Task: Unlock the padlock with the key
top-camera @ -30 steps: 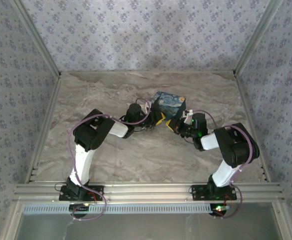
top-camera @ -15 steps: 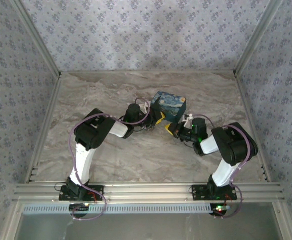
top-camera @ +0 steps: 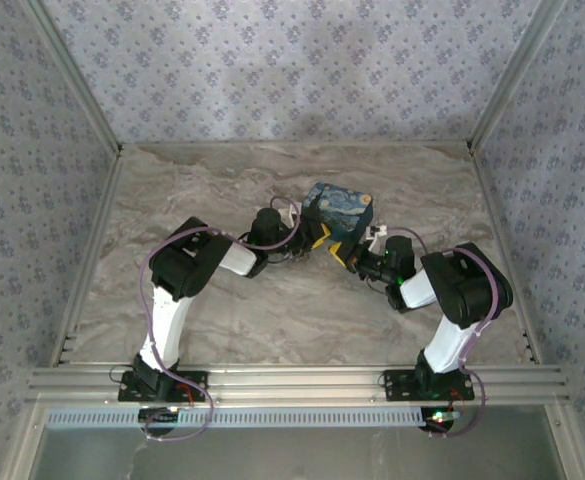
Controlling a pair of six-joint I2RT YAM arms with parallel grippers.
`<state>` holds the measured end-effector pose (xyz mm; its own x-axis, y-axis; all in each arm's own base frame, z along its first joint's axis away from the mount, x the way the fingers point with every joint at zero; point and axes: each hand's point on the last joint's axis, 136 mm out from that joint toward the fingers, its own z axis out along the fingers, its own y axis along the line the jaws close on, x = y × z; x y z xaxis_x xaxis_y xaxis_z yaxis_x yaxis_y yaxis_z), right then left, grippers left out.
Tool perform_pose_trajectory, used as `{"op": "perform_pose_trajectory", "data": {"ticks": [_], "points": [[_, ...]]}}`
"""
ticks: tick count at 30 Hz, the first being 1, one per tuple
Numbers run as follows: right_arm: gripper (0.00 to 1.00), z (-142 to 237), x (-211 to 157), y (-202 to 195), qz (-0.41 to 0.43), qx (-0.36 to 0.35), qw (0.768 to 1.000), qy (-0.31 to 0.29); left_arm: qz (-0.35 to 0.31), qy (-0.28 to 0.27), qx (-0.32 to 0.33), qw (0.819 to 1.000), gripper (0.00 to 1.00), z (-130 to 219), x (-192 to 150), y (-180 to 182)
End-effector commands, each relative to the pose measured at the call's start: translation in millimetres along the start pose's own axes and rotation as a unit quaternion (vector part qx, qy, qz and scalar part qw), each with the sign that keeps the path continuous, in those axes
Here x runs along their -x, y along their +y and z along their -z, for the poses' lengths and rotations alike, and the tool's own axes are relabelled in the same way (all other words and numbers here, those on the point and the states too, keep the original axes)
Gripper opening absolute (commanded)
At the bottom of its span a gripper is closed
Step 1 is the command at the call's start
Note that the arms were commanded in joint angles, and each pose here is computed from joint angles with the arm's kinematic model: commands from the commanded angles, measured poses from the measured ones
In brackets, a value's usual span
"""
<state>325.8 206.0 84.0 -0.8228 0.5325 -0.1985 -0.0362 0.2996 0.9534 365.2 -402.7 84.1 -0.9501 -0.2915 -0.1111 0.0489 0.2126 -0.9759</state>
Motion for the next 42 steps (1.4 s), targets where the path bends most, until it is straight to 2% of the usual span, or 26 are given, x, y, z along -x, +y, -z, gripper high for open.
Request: {"op": "perform_pose_trajectory", "data": {"ticks": [1, 17, 29, 42], "points": [[0.0, 0, 4, 2, 0.0, 0.008, 1.0, -0.014, 0.043, 0.017, 0.026, 0.999, 0.18, 0, -10, 27], [0.0, -9, 18, 2, -0.008, 0.016, 1.0, -0.022, 0.046, 0.019, 0.019, 0.999, 0.18, -1, -10, 26], [0.0, -1, 7, 0, -0.018, 0.024, 0.999, -0.022, 0.049, 0.013, 0.02, 0.999, 0.19, 0, -8, 27], [0.0, -6, 18, 5, -0.019, 0.028, 0.999, -0.032, 0.051, 0.014, 0.016, 0.998, 0.19, 0, -9, 27]]}}
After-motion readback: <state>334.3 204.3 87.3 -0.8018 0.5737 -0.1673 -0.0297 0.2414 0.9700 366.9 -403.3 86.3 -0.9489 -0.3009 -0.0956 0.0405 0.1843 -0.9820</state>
